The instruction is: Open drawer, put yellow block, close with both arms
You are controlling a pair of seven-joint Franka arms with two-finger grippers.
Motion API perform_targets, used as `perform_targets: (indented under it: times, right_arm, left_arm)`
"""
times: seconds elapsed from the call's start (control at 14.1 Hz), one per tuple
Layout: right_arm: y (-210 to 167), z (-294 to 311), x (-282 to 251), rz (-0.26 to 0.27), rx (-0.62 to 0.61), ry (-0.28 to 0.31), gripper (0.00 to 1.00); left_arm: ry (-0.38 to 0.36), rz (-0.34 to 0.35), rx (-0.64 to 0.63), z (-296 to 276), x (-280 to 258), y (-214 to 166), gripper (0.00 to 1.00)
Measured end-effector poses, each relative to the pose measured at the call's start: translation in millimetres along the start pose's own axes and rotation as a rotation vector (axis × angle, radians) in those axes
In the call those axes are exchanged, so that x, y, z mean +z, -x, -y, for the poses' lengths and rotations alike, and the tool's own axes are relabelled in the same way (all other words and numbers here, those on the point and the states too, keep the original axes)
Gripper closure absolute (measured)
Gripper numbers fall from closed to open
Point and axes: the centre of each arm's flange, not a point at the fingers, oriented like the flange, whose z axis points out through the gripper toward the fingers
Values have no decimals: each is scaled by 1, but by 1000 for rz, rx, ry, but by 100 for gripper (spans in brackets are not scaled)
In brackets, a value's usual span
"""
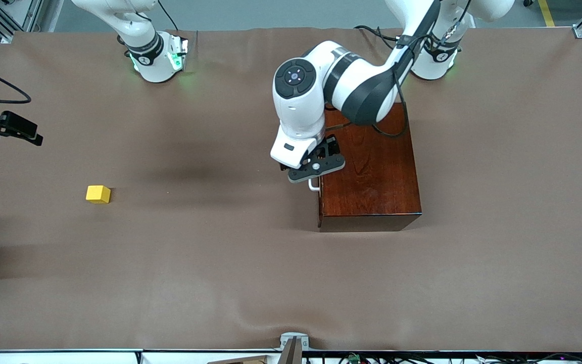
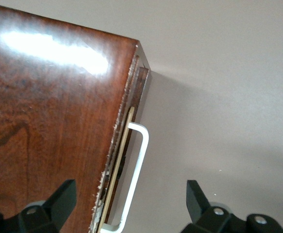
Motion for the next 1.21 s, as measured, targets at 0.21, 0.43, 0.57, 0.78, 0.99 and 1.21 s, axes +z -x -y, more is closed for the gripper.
perform_targets:
  times: [0.21,0.43,0.57,0.78,0.99,1.21]
  right_arm:
    - [0,0,0,0,0,0,0]
    - [0,0,0,0,0,0,0]
    - [0,0,0,0,0,0,0]
    - [0,0,0,0,0,0,0]
    - [0,0,0,0,0,0,0]
    - [0,0,0,0,0,0,0]
  left_arm:
    - [-5,0,18,-10,11,10,0]
    - [-10,0,35,-19,25,18,0]
    - [-19,3,44,-24,33,23,0]
    - [-12,-3,63,-34,44,33,0]
    - [-12,-5,75,-38,51,36,0]
    - [-23,0,101,-42,60,42,0]
